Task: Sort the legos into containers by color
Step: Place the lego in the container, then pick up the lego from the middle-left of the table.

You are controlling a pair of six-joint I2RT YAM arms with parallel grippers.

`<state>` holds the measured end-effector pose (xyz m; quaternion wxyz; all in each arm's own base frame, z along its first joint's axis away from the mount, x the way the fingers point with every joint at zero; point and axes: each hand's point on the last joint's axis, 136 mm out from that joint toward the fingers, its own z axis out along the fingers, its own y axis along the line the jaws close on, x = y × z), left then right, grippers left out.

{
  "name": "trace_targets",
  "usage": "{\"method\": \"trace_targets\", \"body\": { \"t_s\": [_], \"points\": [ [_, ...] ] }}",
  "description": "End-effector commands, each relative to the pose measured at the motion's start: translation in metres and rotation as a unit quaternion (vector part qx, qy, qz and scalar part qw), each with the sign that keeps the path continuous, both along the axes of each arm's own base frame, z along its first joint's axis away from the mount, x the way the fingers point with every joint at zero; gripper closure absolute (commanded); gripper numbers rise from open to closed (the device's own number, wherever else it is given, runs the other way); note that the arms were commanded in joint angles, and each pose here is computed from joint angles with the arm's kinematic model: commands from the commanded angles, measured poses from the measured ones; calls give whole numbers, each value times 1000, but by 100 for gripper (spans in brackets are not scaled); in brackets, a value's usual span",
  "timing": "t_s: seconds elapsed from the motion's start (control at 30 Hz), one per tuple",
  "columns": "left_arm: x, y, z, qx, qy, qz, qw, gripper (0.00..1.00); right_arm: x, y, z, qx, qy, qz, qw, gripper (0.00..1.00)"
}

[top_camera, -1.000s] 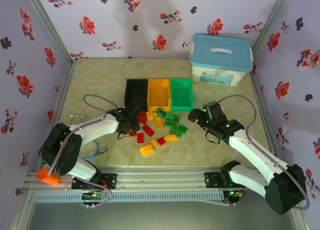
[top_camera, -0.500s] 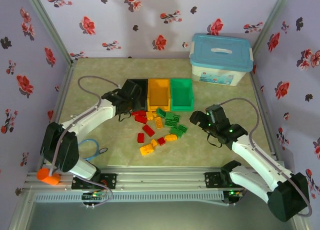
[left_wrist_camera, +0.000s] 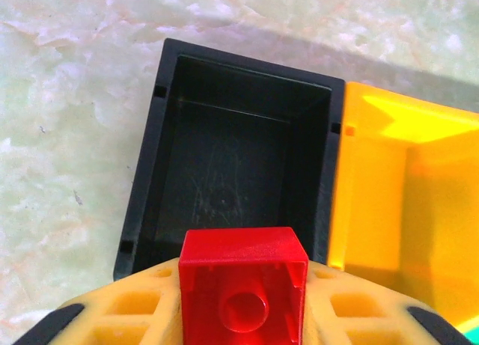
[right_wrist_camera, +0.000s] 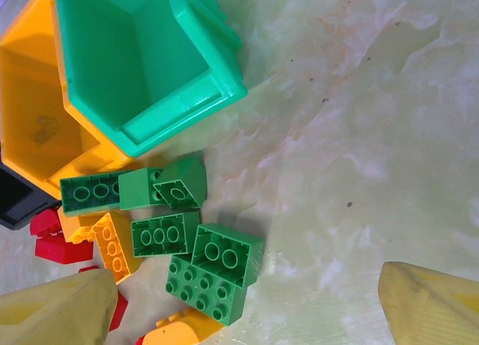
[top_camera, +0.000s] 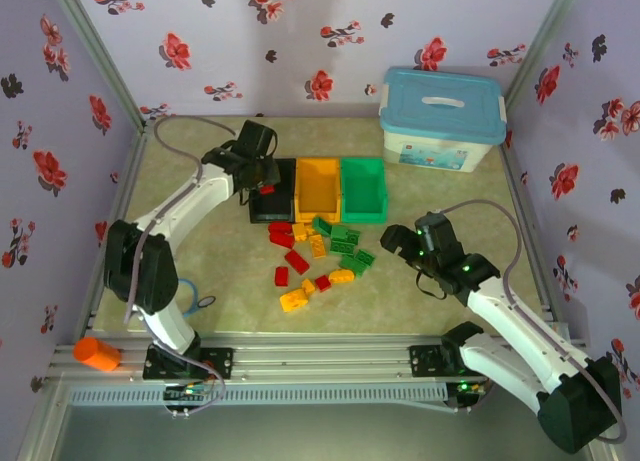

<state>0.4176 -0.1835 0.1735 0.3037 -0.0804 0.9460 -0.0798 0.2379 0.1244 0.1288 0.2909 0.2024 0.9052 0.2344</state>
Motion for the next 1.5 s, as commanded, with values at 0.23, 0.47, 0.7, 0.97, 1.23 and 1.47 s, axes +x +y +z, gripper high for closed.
{"method": "trace_targets", "body": {
  "t_s": [0.23, 0.47, 0.7, 0.97, 1.23, 1.47],
  "points": [
    [37, 2, -19, 20, 19, -11, 1000, 77, -7, 4, -4, 2, 12, 15, 1000, 11],
    [46, -1, -20, 25, 23, -15, 999, 62, -5, 7, 2, 4, 8, 19, 1000, 11],
    [36, 5, 4, 25, 9, -11, 1000, 21, -4, 11, 6, 1, 6, 27, 1000, 11],
    [-21, 12, 16, 7, -12, -18, 1000, 21, -3, 19, 9, -3, 2, 43, 999, 13],
    [-114, -10, -37, 18, 54, -64, 996, 21, -1, 28, 2, -9, 7, 56, 998, 14],
    [-188, -18, -80, 40, 98, -90, 990, 22, 0, 35, -7, -14, 19, 61, 998, 14]
  ]
}}
